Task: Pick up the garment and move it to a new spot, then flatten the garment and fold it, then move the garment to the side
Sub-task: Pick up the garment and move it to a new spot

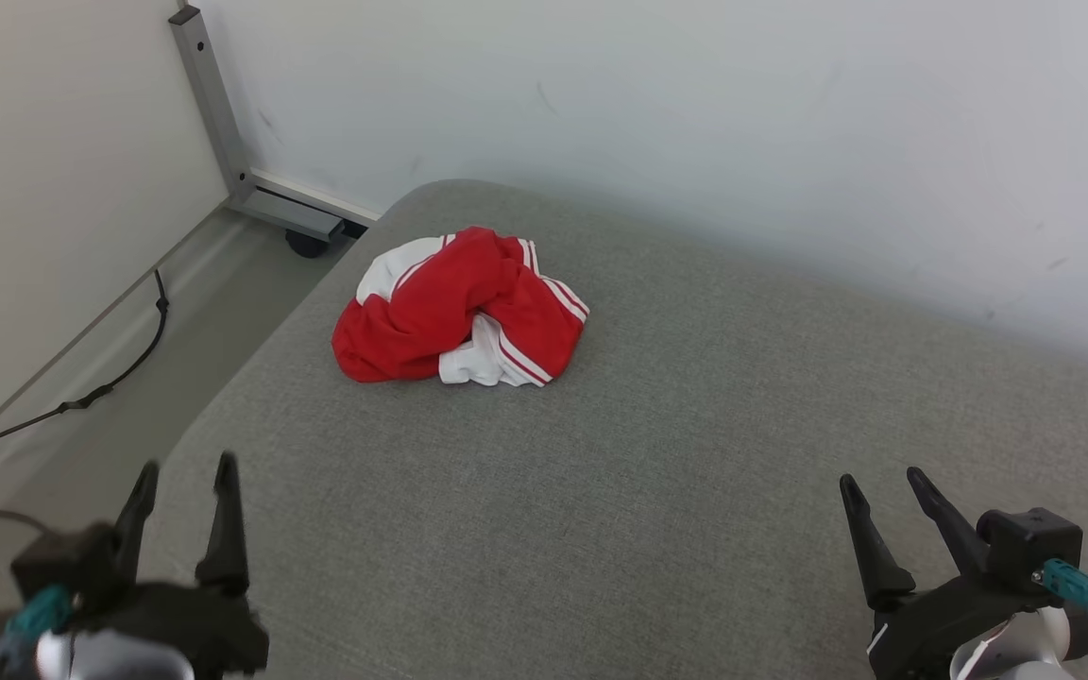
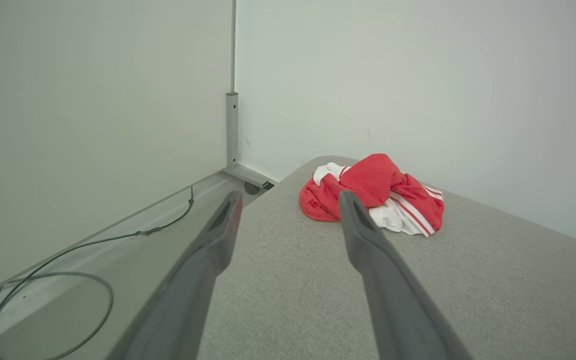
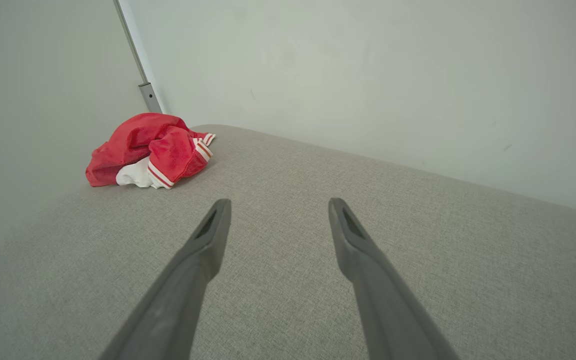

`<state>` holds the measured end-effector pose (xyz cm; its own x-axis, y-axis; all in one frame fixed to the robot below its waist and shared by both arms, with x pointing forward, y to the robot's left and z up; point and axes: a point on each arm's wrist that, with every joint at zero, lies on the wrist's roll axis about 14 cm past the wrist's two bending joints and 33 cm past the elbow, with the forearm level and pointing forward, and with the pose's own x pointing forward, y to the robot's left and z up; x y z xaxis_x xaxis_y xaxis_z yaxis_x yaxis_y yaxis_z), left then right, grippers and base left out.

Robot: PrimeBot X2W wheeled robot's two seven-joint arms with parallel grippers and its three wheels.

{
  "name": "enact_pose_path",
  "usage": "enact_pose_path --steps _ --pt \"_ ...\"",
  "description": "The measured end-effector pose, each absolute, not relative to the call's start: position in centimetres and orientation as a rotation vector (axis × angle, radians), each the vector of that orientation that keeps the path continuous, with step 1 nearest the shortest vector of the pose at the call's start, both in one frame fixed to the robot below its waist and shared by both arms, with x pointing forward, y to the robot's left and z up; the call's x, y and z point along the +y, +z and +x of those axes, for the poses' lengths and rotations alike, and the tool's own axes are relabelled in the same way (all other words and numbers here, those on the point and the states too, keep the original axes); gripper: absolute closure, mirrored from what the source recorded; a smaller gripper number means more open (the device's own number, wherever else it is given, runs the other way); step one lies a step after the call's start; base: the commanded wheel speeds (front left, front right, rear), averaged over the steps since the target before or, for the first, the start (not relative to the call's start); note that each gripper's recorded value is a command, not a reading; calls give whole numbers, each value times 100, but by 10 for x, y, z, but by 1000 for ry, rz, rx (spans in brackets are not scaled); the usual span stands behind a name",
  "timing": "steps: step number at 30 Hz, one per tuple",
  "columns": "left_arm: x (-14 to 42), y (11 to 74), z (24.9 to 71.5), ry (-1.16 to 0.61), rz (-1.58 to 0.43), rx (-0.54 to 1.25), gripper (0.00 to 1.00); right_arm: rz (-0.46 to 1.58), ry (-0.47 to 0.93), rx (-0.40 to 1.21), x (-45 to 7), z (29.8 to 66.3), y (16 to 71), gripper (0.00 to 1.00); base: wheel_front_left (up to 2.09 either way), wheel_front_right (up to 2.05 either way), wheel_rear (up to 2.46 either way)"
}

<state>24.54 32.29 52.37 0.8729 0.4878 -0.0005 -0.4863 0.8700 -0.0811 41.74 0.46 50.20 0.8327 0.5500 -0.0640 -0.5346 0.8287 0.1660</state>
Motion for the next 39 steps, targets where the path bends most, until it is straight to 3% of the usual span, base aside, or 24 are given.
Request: enact_pose_path --steps 5,16,25,39 --pt "320 550 296 350 -44 -18 0 146 561 115 -2 417 500 0 0 0 0" --pt "333 572 374 253 -80 67 0 131 534 116 -19 419 498 0 0 0 0" --pt "343 575 442 230 -140 180 0 138 509 78 -31 442 509 0 0 0 0" --pt "320 505 521 157 -118 470 0 107 372 127 -88 476 480 0 0 0 0"
